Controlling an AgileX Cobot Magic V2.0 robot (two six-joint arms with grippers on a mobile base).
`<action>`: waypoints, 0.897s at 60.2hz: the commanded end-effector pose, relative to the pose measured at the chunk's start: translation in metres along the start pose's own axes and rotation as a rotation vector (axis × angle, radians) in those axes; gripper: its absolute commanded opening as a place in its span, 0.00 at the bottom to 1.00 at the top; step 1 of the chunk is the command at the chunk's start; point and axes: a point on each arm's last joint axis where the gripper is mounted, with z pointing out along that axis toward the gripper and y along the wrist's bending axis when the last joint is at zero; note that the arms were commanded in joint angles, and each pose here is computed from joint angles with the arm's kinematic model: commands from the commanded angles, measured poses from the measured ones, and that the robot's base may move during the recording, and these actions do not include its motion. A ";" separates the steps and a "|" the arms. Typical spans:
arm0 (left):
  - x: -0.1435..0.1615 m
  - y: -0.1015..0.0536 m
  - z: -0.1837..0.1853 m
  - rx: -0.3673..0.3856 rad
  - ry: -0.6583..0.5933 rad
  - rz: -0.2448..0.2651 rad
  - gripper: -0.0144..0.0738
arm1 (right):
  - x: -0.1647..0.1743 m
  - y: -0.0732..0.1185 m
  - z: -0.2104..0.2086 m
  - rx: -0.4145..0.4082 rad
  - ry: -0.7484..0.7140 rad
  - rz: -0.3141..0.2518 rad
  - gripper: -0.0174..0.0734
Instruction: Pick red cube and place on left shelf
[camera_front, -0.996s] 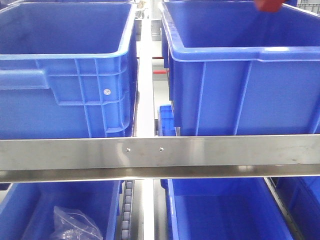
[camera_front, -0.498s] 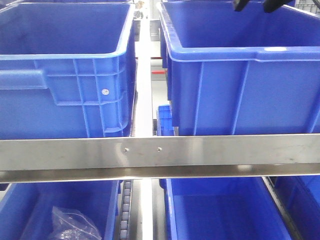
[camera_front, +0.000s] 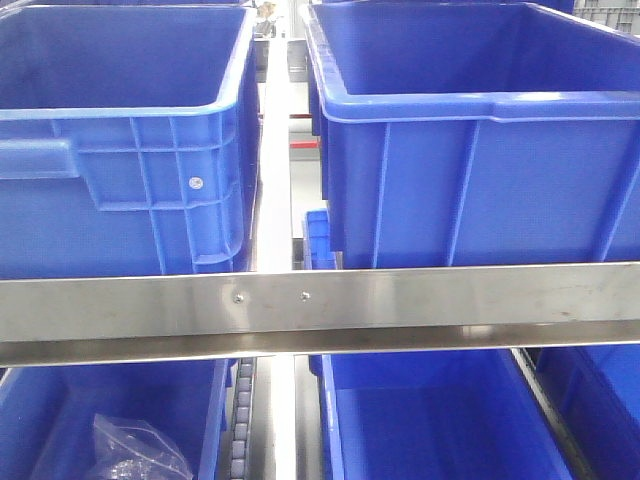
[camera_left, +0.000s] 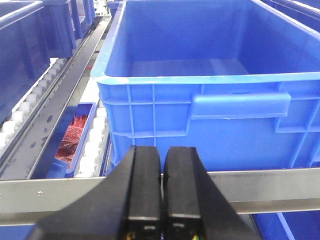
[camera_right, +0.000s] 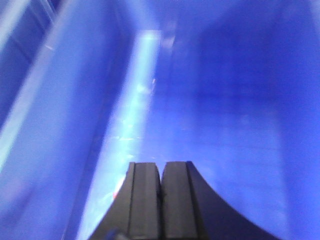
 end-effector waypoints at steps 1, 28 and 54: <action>-0.001 0.000 0.000 0.004 -0.079 -0.011 0.28 | -0.008 -0.001 -0.030 0.001 -0.186 0.000 0.24; -0.001 0.000 0.000 0.004 -0.079 -0.011 0.28 | 0.003 -0.002 -0.057 -0.001 -0.255 -0.001 0.24; -0.001 0.000 0.000 0.004 -0.079 -0.011 0.28 | 0.009 -0.005 -0.076 0.022 -0.286 -0.051 0.24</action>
